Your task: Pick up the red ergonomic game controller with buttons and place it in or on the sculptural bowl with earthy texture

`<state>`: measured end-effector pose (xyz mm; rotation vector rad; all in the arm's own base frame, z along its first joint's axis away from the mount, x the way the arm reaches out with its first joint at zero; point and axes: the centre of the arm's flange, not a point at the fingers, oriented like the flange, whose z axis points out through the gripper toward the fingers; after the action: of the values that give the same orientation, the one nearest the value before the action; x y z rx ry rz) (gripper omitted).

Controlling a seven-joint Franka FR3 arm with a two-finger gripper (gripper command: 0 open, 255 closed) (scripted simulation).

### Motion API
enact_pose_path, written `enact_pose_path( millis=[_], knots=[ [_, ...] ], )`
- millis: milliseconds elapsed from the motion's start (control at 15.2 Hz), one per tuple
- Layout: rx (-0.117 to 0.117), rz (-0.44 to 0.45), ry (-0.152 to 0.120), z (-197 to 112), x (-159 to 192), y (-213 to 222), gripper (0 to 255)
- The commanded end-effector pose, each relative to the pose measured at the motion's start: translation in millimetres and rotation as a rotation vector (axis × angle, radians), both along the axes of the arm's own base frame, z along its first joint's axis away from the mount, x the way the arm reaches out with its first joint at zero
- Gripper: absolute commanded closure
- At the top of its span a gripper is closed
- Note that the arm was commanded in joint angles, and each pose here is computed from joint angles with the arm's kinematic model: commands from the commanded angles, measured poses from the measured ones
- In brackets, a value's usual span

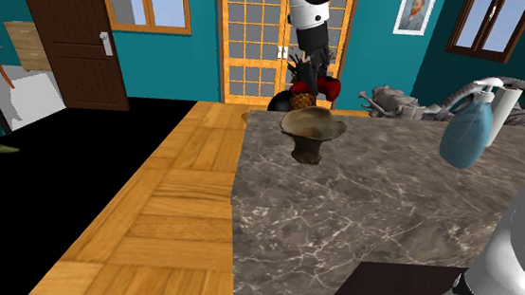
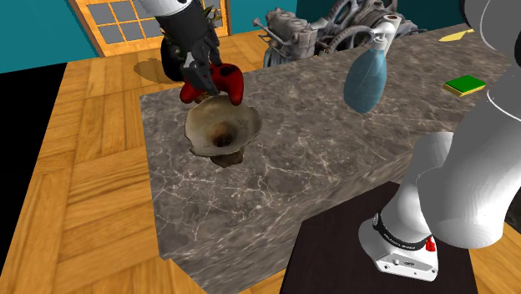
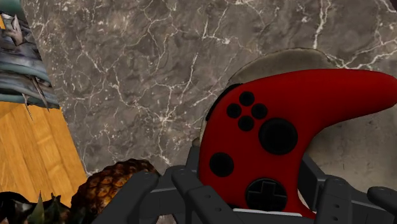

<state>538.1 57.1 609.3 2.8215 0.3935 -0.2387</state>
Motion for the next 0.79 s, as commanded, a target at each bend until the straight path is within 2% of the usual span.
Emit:
enact_pose_path(
  millis=[0,528,726],
  knots=[
    [0.0,0.0,-0.001,-10.4,0.3,0.4,255],
    [0.0,0.0,-0.001,-52.0,0.3,0.4,255],
    [0.0,0.0,-0.001,-52.0,0.3,0.4,255]
  ],
)
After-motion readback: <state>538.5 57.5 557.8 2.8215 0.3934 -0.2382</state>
